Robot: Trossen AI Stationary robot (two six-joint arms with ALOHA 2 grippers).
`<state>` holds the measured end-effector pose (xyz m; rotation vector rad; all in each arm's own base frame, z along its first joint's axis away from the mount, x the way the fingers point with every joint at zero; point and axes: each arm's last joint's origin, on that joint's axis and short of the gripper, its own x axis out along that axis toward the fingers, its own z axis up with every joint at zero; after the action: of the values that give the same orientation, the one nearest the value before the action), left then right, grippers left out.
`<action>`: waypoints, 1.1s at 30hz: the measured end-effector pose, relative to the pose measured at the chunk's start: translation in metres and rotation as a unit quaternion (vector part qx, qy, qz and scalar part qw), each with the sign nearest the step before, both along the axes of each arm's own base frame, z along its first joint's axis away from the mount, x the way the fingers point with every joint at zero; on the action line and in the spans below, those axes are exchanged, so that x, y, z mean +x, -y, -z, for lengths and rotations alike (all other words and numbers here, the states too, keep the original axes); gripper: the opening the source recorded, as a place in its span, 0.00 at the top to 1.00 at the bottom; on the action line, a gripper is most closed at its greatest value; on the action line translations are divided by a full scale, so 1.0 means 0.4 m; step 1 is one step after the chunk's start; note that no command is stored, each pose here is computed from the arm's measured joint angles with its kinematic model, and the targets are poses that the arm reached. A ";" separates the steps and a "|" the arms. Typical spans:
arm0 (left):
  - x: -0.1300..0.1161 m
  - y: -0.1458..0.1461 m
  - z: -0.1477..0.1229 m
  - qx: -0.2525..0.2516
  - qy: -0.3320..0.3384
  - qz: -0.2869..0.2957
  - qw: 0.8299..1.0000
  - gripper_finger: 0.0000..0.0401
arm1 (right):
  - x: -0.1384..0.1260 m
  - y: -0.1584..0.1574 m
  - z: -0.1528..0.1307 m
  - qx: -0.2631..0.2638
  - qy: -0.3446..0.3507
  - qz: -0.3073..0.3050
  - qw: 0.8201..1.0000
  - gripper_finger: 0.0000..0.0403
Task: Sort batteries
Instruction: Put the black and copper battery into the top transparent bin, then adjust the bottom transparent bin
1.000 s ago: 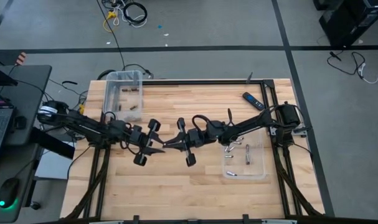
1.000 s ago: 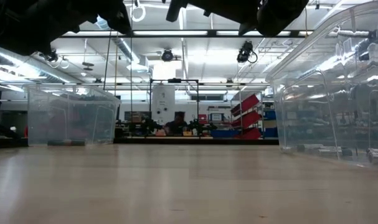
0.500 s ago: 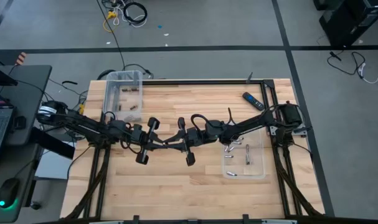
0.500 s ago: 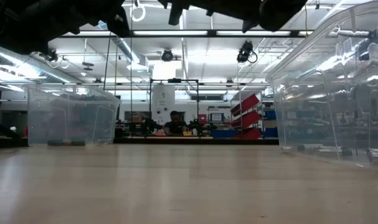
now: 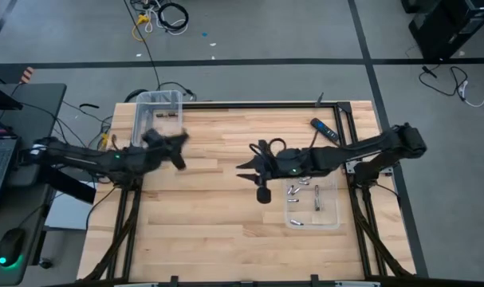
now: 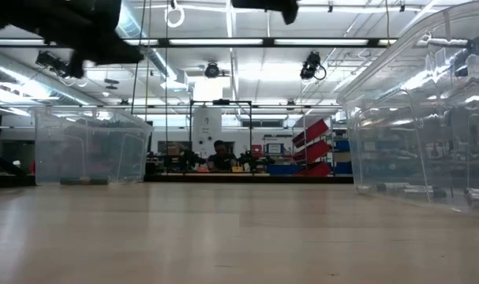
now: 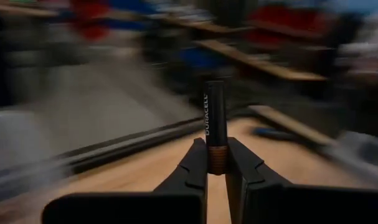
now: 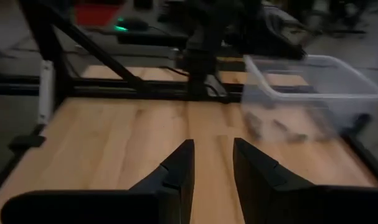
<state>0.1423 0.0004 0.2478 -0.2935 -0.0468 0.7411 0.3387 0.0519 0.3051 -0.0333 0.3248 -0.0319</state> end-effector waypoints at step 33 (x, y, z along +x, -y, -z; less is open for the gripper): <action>-0.118 -0.066 -0.017 -0.076 -0.124 -0.158 0.977 0.65 | -0.059 -0.035 0.017 -0.009 -0.049 0.079 0.996 0.77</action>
<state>0.0951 0.0266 0.2547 -0.3412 0.2054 1.0956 0.3153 0.0660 0.2983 -0.0263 0.4247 -0.1895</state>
